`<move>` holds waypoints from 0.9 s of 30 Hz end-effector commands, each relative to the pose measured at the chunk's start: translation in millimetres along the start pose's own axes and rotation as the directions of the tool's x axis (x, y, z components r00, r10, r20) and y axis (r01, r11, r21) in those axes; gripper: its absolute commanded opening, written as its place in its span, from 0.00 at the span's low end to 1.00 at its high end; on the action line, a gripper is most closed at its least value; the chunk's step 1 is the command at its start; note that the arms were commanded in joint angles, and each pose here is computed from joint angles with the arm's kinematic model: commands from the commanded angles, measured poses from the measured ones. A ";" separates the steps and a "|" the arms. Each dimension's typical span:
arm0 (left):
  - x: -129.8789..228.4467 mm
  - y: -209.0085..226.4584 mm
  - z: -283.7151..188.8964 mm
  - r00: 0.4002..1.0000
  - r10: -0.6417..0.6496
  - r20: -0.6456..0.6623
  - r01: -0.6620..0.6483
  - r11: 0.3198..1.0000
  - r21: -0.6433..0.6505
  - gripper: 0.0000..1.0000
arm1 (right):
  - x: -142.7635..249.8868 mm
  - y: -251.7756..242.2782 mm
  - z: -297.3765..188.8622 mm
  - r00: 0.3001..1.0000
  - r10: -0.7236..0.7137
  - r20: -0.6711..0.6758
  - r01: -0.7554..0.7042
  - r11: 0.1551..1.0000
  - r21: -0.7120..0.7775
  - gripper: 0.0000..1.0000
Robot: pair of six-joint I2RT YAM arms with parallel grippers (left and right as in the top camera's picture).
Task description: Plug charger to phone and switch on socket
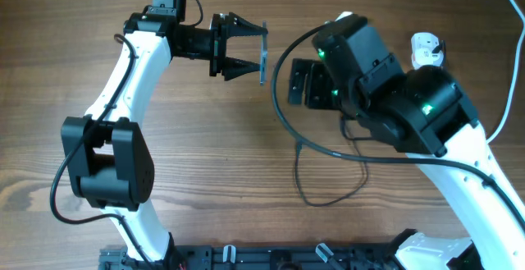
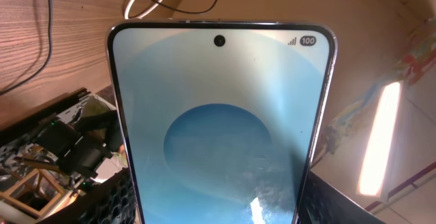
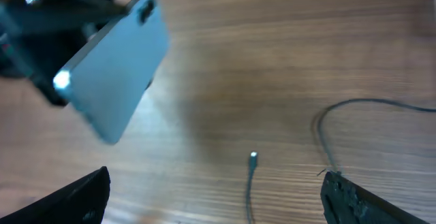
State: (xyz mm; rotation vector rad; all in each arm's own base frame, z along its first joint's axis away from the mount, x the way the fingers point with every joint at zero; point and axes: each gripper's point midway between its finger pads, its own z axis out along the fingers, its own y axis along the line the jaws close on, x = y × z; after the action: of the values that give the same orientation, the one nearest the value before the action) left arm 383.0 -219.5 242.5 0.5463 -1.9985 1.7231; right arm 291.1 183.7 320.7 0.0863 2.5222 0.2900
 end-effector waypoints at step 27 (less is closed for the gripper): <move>18.7 -14.0 -3.8 0.999 0.038 -0.033 -0.037 0.999 0.032 0.70 | -9.1 -4.5 0.7 0.998 0.052 0.027 -0.053 0.998 0.024 1.00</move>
State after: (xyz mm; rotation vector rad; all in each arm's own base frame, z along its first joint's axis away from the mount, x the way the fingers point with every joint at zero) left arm 382.9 -219.5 242.6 0.5460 -1.9981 1.7233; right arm 297.8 171.6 322.5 0.1571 2.4916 0.2320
